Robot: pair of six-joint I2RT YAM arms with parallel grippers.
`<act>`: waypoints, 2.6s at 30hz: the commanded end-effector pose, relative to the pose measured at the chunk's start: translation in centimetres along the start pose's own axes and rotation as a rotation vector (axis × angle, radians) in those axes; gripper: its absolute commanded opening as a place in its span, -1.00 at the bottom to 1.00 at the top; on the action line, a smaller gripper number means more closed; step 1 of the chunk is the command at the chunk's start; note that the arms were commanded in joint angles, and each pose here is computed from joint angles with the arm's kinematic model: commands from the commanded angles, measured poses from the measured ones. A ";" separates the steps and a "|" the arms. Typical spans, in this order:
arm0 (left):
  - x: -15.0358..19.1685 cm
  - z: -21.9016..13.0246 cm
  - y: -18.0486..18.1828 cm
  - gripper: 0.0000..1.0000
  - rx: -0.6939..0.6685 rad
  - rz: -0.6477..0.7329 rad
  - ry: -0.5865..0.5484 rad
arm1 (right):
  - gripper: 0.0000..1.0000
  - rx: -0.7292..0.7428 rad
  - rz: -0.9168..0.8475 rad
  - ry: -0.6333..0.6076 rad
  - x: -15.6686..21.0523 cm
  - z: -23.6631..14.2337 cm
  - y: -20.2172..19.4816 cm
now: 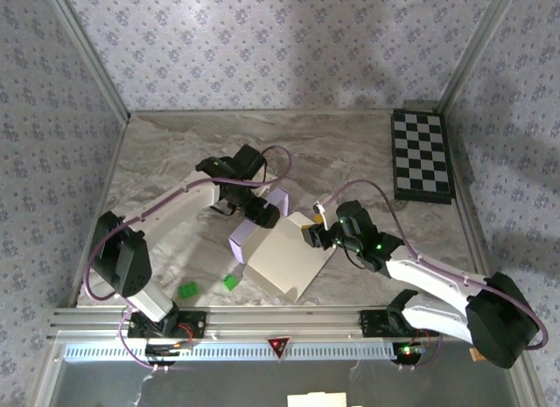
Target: Fold the paper box
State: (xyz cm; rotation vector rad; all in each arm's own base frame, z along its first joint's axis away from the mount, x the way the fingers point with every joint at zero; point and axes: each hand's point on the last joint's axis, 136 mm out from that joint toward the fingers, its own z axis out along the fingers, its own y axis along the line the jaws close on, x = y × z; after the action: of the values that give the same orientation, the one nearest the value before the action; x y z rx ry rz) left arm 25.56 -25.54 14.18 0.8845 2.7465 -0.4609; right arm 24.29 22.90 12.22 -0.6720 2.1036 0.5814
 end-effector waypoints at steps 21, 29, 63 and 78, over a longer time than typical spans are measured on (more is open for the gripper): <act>1.5 -0.8 7.7 0.44 0.064 -0.286 -0.134 | 0.17 0.011 0.825 0.251 5.1 -1.9 -0.4; 2.1 -0.8 8.6 0.30 0.113 -0.342 -0.159 | 0.17 -0.140 0.828 0.270 4.8 0.4 0.7; 1.9 -1.8 9.6 0.18 0.219 -0.446 -0.249 | -0.67 -0.301 0.855 0.277 4.3 5.3 2.7; 0.5 -12.0 11.0 0.69 -0.015 -0.400 -0.569 | -1.00 0.014 0.403 0.496 0.0 -4.1 -1.0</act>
State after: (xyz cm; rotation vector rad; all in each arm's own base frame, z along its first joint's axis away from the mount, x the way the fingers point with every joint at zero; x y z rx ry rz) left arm 29.85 -13.48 20.03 0.1601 2.4446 -0.7079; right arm 25.29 23.34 15.15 -0.2348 2.5796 0.9229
